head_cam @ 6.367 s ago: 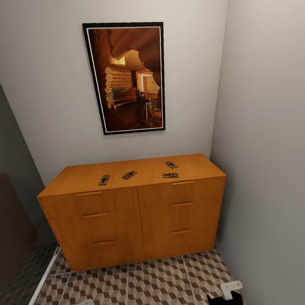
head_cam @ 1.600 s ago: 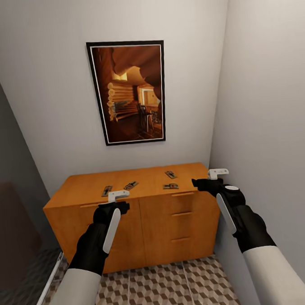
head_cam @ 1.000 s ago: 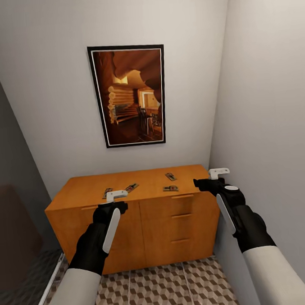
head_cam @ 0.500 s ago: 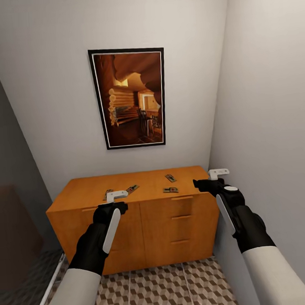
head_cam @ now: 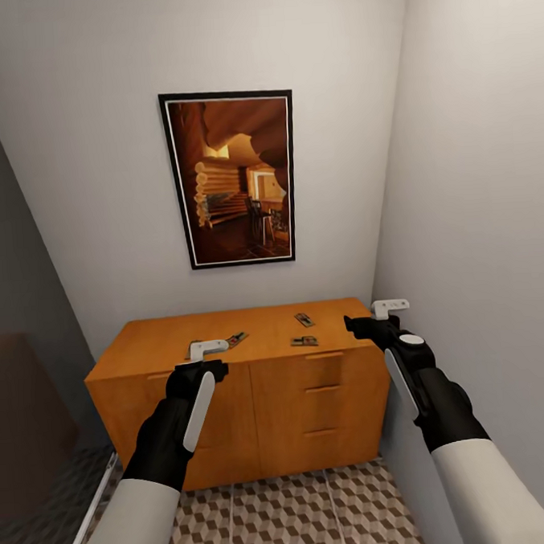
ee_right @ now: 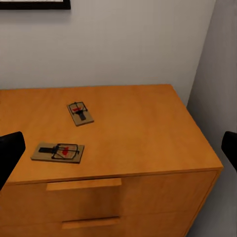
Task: Take the four mousetraps from the cabinet in the bathroom and place them on the bathroom floor. Make sure all four end up on the same floor surface, and ensure that at least two of them are either under or directly next to the same bathroom sink.
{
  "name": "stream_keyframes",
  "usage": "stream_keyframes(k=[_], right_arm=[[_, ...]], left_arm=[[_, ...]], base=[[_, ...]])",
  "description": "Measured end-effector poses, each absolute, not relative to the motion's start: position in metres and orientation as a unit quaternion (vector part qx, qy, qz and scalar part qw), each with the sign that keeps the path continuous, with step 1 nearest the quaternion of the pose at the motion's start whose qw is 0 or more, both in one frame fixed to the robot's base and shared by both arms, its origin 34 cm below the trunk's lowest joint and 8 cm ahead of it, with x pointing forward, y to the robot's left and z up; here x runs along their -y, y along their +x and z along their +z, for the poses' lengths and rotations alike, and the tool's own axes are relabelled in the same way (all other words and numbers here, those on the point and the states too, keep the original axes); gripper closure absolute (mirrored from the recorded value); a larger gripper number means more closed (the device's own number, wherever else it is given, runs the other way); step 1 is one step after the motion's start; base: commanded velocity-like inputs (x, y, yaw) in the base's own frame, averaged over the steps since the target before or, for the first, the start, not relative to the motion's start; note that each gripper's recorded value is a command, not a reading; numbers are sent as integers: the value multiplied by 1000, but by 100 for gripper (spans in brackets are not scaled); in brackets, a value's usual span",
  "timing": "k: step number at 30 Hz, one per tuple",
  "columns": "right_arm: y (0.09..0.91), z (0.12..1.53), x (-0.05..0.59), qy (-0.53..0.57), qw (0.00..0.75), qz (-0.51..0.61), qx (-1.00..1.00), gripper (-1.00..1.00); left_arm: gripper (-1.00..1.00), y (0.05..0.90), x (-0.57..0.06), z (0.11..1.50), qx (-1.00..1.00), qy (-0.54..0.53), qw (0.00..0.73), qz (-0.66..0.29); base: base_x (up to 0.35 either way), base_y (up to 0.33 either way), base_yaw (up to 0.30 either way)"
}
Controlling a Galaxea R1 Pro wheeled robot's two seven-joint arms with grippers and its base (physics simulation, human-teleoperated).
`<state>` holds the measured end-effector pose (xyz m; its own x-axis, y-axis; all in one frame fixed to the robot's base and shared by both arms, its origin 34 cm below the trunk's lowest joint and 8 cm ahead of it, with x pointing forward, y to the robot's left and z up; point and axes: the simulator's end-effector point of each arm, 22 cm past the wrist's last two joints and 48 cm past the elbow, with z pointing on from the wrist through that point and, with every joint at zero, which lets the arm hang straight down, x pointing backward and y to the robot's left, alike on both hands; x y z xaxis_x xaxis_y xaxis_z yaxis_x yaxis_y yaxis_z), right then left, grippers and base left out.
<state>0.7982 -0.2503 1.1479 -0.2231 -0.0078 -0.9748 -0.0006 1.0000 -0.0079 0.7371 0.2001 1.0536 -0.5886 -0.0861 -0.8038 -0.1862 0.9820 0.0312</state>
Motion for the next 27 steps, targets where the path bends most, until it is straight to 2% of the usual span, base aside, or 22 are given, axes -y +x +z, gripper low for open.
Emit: stream_keyframes(k=[7,19,27], right_arm=[[796,1148,248,-5,619,-2,-785,-100],[789,1140,206,-63,601,-2,-797,-100],[777,1122,204,-73,552,-11,-831,-100]], left_arm=[[-100,735,-200,1061,-889,-77,448,57],[-100,730,-201,1070,-889,-77,447,58],[-100,727,-200,1075,-890,-76,446,57]], base=[[0,0,0],[0,0,0],[0,0,0]])
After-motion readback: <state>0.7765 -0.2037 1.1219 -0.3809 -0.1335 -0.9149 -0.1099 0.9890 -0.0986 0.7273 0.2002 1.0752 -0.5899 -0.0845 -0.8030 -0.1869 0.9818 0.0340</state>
